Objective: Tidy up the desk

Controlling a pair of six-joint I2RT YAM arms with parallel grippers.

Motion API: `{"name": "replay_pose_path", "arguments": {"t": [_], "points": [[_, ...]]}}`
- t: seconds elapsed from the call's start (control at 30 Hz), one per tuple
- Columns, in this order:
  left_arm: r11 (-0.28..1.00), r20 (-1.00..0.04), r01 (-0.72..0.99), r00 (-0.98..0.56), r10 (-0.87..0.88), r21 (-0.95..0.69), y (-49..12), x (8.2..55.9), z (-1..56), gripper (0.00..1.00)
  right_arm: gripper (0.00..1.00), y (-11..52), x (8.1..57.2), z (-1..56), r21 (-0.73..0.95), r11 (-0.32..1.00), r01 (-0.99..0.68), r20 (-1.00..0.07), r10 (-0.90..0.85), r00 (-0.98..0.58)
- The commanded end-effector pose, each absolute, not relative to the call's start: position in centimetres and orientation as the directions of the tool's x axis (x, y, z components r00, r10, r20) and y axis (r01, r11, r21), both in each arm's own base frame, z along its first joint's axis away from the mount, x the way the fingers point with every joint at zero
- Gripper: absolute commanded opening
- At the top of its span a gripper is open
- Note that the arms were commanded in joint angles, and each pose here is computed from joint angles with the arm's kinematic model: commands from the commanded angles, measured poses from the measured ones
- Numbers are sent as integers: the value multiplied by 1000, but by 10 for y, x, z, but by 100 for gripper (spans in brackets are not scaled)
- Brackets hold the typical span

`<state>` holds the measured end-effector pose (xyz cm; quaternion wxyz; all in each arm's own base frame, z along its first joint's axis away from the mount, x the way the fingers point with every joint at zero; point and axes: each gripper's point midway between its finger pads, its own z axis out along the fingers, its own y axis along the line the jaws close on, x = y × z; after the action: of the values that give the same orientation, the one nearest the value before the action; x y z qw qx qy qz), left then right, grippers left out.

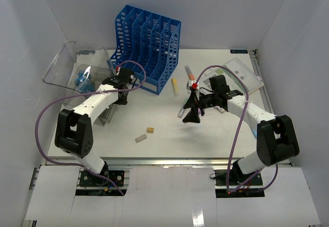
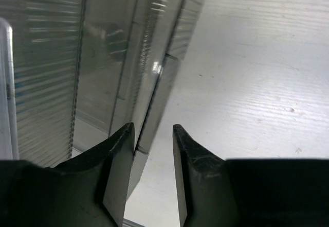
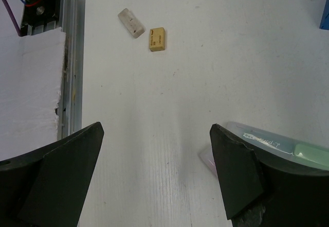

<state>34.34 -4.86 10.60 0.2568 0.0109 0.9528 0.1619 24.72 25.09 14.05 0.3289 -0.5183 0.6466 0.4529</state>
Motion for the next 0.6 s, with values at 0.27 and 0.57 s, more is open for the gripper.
{"name": "replay_pose_path", "arguments": {"t": [0.27,0.57], "points": [[999,-507,39,-861,41,14,-90,339,117,38,91,251,249,142,244,42,-969,-898,-368,-243],[997,-513,66,-858,35,-43,-100,335,122,40,91,251,249,142,245,40,-969,-898,-368,-242]]}}
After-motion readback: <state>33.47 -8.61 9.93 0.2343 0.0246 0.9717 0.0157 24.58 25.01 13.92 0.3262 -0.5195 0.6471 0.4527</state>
